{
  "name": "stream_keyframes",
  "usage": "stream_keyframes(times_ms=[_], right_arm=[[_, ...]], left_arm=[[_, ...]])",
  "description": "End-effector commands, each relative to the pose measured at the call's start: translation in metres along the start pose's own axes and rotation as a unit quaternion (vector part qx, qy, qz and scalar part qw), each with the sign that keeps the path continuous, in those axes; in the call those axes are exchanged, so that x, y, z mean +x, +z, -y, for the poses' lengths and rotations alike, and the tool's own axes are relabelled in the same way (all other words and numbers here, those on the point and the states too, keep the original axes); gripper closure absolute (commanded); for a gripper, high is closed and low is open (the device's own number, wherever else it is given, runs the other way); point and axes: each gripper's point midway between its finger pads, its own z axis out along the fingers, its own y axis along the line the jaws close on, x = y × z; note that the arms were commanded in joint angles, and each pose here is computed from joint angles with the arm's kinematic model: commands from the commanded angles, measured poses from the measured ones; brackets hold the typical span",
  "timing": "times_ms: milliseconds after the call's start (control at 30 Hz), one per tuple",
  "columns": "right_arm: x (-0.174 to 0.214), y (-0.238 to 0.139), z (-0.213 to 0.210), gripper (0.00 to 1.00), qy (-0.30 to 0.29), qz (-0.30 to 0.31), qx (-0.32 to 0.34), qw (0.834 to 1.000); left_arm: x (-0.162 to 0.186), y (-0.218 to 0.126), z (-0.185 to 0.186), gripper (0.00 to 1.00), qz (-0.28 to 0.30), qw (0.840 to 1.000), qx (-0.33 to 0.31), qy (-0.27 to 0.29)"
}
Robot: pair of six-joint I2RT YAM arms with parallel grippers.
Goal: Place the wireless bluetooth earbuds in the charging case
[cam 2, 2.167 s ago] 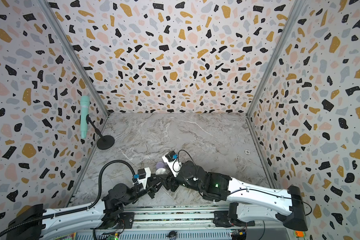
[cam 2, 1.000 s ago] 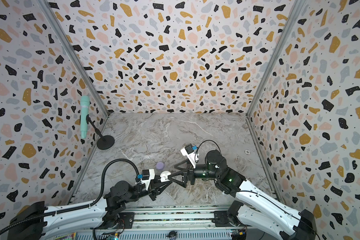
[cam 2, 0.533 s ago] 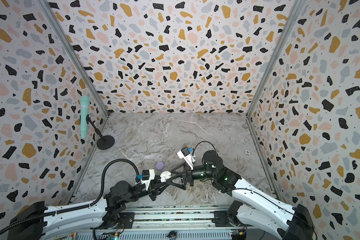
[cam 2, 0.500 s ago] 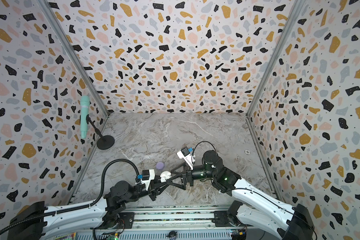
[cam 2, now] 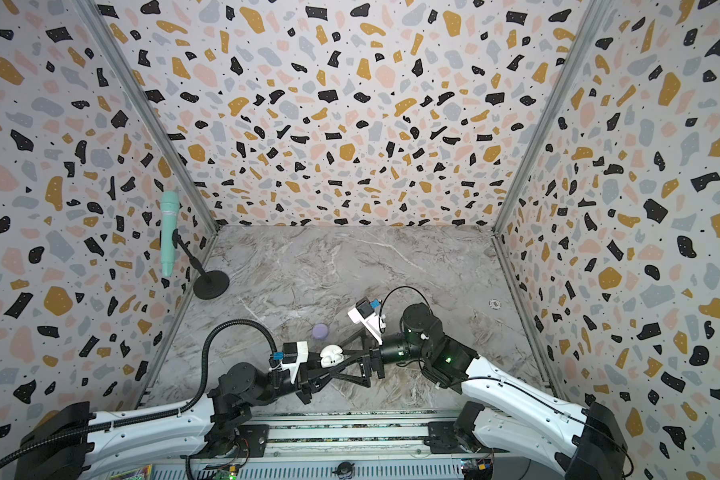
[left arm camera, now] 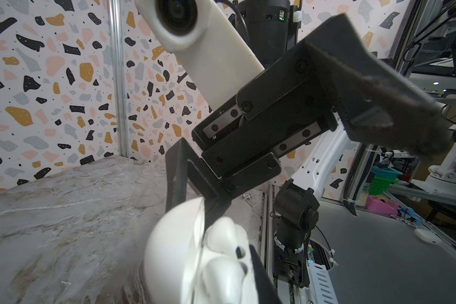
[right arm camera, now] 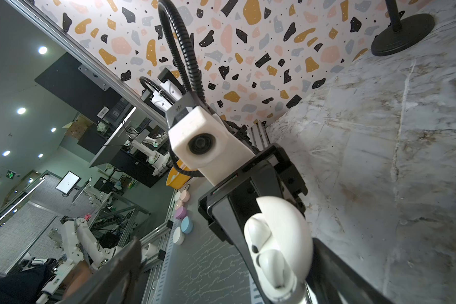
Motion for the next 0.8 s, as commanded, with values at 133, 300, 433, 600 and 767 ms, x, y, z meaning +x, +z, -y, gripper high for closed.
stream_keyframes(times_ms=[133,300,433,600,767], right_arm=[[-0.009,-0.012,-0.052,0.03,-0.076,0.008,-0.072,0.994],[-0.017,-0.02,-0.056,0.05,-0.094,0.021,-0.047,0.994],[-0.044,-0.041,-0.033,0.03,-0.092,0.074,0.054,0.992],[-0.049,-0.057,-0.015,0.04,-0.086,0.093,0.086,0.988],[-0.048,-0.061,0.005,0.05,-0.069,0.1,0.121,0.985]], left_arm=[[-0.009,0.004,-0.004,1.0,0.015,1.0,-0.011,0.003],[-0.01,0.004,-0.005,1.0,0.016,1.0,-0.013,0.003],[-0.01,0.003,-0.006,1.0,0.016,1.0,-0.016,0.002],[-0.014,0.003,-0.004,1.0,0.024,1.0,-0.01,-0.014],[-0.008,0.009,-0.013,1.0,-0.004,0.998,-0.036,-0.044]])
